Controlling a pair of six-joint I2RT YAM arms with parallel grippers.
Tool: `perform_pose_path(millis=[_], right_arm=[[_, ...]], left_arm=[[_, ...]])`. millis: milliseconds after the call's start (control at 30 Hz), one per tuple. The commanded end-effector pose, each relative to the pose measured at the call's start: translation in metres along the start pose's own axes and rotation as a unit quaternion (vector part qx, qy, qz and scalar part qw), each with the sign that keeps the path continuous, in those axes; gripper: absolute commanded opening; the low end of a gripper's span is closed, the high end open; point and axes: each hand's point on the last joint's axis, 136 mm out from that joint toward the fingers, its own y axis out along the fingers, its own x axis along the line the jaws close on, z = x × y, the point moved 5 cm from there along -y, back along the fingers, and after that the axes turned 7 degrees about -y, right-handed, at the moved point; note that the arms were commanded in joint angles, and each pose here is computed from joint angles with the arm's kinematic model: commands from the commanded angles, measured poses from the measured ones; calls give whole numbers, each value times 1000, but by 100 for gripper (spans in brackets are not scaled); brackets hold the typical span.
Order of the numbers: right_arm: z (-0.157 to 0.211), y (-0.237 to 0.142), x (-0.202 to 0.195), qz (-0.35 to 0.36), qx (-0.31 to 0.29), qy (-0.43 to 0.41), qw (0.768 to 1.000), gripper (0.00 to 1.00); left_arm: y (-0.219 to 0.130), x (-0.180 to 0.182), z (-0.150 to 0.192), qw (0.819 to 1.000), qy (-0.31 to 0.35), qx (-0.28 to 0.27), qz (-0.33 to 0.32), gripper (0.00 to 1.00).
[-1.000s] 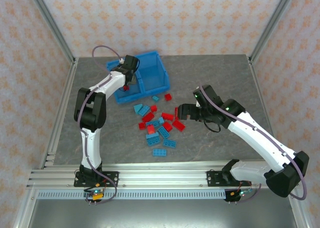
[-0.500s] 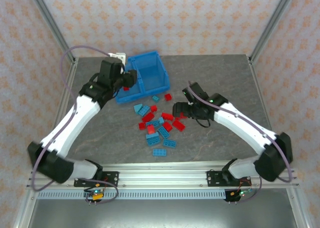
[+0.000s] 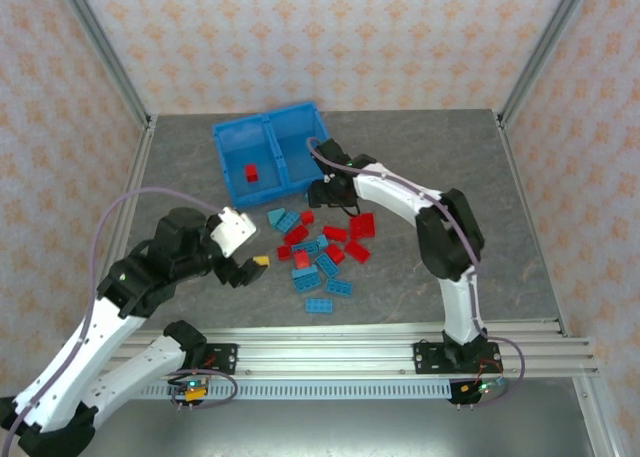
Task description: Sort the legos into containers by color
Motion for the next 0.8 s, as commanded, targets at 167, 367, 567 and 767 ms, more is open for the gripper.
perform_pose_path(millis=[167,367,567,767], right_arm=[[-28,44,13,2,-17,18,1000,59],[-31,67,17,6,-2,22,1000,63],[-17,84,28,4,18,22,1000,61],[8,91,24,23,42,13,999,45]], left_arm=[[1,-7,9,1000,10,-9,21,100],[3,-5,9,1000,5,-4,13,100],[-1,-4,13,1000,-18,-17,1,100],[-5,0,22,999,-36,-32,-24,100]])
